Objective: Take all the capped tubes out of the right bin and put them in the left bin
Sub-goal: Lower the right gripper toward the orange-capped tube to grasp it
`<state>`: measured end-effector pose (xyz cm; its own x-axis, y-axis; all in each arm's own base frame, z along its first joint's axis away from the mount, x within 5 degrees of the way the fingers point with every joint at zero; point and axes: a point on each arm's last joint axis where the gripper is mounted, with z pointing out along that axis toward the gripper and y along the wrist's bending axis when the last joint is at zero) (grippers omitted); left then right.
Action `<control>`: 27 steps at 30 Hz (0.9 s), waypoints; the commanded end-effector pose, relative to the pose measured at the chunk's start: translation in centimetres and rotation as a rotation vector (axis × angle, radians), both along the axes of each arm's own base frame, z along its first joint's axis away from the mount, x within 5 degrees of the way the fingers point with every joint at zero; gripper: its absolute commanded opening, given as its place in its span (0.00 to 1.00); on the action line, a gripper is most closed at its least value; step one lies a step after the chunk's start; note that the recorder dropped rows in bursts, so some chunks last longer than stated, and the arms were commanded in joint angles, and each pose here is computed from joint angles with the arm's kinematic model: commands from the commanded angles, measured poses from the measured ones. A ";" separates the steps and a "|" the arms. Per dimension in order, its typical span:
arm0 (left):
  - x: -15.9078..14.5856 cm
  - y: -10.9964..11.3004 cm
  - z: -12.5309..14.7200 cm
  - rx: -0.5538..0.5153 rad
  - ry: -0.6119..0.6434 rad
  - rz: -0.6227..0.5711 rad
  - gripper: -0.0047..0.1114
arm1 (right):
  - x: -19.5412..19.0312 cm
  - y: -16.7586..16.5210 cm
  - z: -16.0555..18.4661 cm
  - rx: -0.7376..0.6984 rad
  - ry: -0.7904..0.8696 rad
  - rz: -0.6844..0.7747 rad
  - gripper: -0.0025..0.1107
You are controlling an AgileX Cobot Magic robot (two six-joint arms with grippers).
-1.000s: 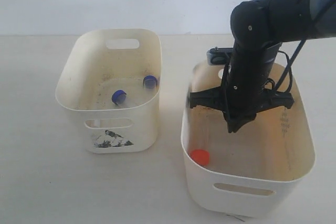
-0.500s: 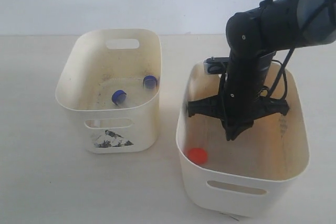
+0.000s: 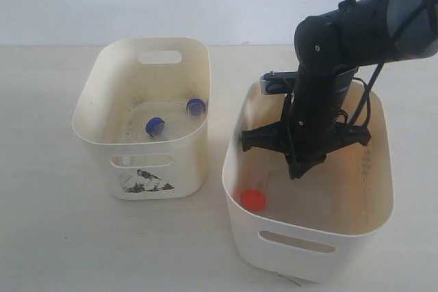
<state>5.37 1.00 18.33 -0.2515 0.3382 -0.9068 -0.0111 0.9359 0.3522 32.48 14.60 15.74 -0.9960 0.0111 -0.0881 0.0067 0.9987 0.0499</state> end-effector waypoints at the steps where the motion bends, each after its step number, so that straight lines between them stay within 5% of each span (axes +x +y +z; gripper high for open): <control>1: 0.0 0.0 0.1 -0.012 -0.006 -0.003 0.08 | 0.0 -0.1 0.1 0.007 -0.003 0.007 0.03; 19: 0.0 0.0 0.1 -0.012 -0.006 -0.003 0.08 | -0.7 0.6 0.2 0.089 0.080 -0.084 0.05; 23: 0.0 0.0 0.1 -0.012 -0.006 -0.003 0.08 | -0.7 0.6 0.2 0.086 0.077 -0.032 0.28; 27: 0.0 0.0 0.1 -0.012 -0.006 -0.003 0.08 | -0.7 0.6 0.2 0.086 0.075 -0.027 0.78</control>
